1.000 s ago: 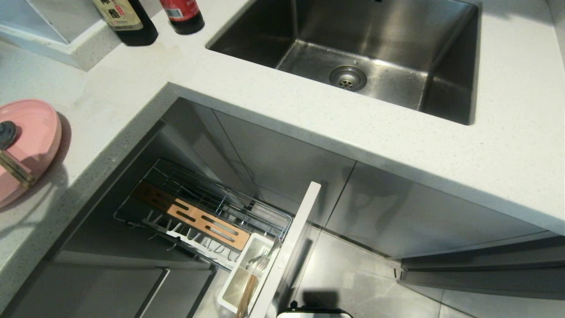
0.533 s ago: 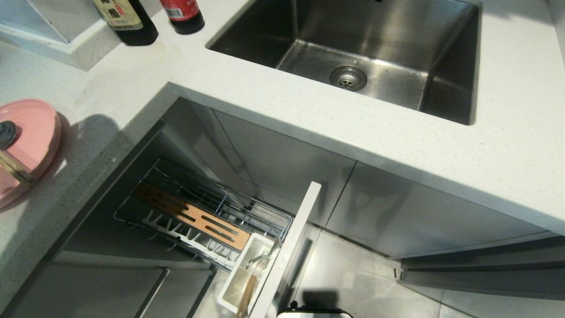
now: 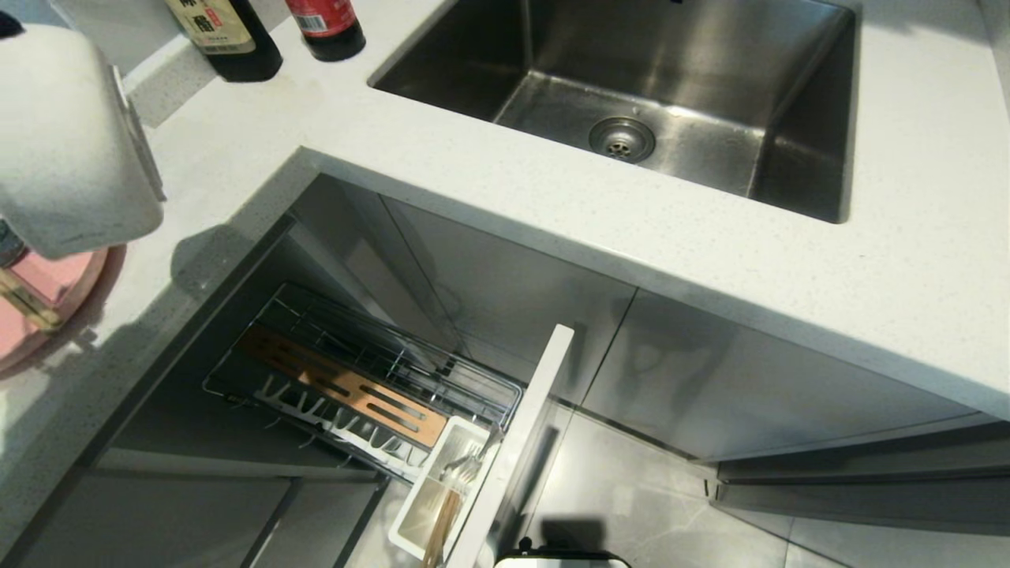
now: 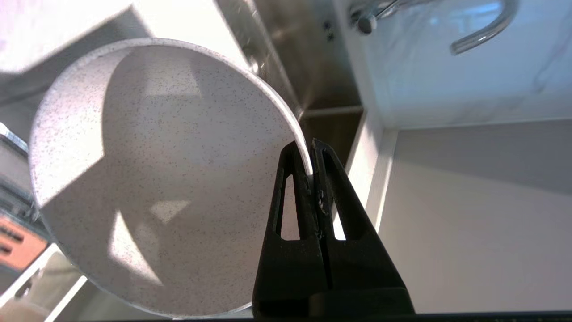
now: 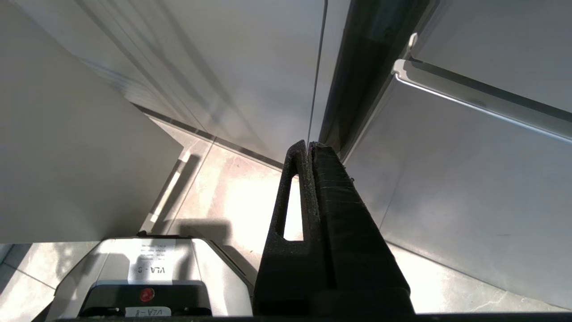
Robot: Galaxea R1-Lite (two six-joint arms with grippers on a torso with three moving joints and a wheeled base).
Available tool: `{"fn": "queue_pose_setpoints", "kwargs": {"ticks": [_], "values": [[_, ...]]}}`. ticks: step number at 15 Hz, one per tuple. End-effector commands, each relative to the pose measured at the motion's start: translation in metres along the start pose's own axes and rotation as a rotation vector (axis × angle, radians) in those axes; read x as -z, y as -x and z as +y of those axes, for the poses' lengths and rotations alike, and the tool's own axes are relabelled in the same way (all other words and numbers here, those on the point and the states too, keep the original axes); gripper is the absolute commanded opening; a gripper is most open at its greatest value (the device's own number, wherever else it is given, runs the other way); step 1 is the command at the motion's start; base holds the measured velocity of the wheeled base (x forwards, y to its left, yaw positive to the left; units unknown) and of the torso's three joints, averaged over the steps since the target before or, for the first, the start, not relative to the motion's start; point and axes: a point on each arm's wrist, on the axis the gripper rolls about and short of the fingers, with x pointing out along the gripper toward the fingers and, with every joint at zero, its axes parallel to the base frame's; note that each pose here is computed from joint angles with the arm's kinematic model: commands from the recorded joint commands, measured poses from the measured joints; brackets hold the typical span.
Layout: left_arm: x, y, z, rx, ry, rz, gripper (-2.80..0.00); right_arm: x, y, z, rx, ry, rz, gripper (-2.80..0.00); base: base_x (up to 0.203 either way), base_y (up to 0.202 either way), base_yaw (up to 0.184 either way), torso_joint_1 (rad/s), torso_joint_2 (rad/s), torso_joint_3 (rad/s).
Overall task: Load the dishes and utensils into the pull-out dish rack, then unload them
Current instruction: Pick up the bowl and place it in the cupboard
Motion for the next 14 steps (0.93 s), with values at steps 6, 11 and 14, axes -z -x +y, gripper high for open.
{"fn": "queue_pose_setpoints", "kwargs": {"ticks": [6, 11, 14], "values": [[0.043, -0.033, 0.013, -0.075, 0.039, -0.051, -2.80, 0.000, 0.000, 0.000, 0.000, 0.000, 0.002, -2.80, 0.000, 0.000, 0.000, 0.000, 0.00, 0.000], [0.088, -0.051, 0.027, -0.219, 0.016, -0.114, -2.80, 0.000, 0.000, 0.000, 0.000, -0.001, 0.002, -2.80, 0.000, 0.000, 0.000, 0.000, 0.00, 0.000], [0.094, -0.051, 0.034, -0.237, 0.094, -0.129, -2.80, 0.000, 0.000, 0.000, 0.000, 0.000, 0.002, -2.80, 0.000, 0.000, 0.000, 0.000, 0.00, 0.000]]}}
